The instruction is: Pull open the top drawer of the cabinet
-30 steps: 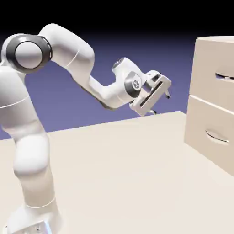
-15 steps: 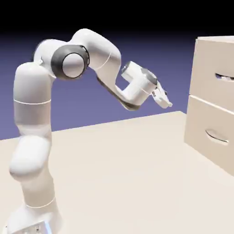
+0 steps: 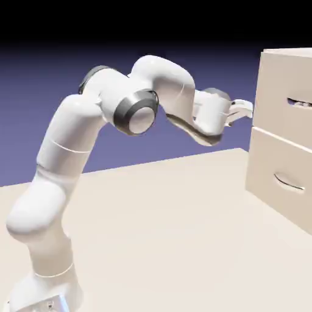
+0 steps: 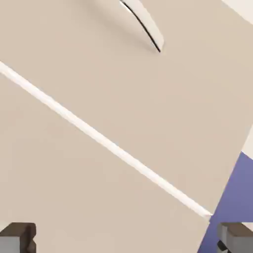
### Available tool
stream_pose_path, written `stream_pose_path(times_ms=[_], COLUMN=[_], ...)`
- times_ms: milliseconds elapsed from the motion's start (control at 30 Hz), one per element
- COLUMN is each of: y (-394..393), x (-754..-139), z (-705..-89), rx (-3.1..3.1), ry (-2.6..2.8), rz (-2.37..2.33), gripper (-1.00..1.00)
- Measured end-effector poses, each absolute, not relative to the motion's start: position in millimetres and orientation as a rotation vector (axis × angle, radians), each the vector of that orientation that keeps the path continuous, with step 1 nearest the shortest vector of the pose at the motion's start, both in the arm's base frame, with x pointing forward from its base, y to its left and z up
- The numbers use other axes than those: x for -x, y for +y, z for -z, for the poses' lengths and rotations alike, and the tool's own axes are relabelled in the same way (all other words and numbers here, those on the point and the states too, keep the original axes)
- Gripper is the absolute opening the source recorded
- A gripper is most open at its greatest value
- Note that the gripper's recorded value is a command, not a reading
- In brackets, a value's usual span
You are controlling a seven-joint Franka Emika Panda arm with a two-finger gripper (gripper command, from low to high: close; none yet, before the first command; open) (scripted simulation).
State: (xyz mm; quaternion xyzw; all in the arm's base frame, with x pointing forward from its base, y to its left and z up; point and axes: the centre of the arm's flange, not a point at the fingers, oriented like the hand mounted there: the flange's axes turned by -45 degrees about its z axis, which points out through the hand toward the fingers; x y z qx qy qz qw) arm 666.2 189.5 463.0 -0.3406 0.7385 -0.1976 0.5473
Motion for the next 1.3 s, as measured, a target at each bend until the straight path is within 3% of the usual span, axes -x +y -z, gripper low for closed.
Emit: stream_pose_path(times_ms=[467, 900, 933, 1300], y=[88.8, 87.6, 87.1, 87.1], x=[-746.7, -795.8, -797.5, -762.7], z=[-494.2, -495.6, -494.4, -494.6], rx=[1.207, 1.209, 1.210, 1.209], ry=[1.213, 1.208, 1.209, 1.208], rz=[1.200, 1.208, 1.209, 1.209], gripper=[0.00, 0.00, -1.00, -1.00])
